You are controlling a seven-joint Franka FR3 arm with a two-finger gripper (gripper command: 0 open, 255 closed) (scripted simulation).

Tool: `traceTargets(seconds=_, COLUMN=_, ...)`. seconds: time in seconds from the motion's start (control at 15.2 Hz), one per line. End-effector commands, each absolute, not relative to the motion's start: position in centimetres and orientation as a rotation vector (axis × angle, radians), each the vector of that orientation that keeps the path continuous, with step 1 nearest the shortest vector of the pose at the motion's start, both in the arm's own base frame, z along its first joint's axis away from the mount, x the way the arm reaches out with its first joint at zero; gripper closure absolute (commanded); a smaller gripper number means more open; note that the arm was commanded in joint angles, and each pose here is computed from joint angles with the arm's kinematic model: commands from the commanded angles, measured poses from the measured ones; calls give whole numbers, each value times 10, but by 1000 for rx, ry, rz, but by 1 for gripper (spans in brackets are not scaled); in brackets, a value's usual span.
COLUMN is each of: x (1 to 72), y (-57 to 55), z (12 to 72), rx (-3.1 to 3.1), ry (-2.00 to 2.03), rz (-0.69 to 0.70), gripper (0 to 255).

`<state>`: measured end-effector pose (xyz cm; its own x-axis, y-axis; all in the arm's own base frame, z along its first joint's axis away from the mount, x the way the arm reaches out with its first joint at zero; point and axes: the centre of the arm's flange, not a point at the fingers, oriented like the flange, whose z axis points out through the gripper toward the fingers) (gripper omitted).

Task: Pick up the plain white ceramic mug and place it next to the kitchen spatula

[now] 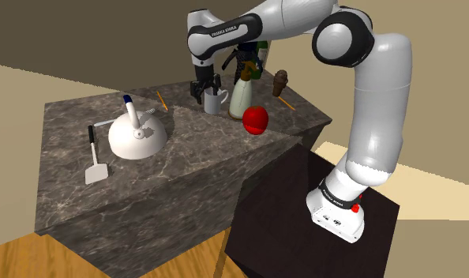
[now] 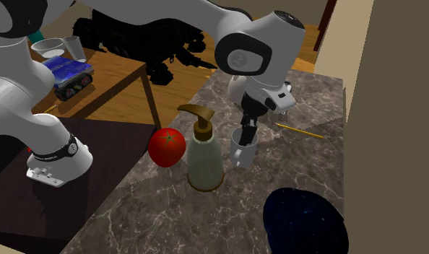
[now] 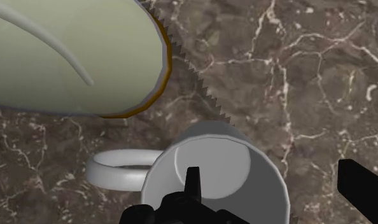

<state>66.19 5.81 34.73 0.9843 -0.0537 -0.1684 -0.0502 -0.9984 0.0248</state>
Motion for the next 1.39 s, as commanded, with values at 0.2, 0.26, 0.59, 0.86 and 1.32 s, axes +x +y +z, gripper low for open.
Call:
traceTargets(seconds=0.2, x=662, y=58, z=347, rx=3109, ry=-81, rz=-265, gripper=0)
traceTargets(seconds=0.26, x=662, y=58, z=347, rx=3109, ry=-81, rz=-265, gripper=255)
traceTargets(seconds=0.59, x=662, y=58, z=347, rx=3109, ry=-81, rz=-265, gripper=255)
traceTargets(seconds=0.86, x=662, y=58, z=347, rx=3109, ry=-81, rz=-264, gripper=255)
traceTargets(seconds=1.32, x=662, y=58, z=384, rx=3109, ry=-81, rz=-264, gripper=255)
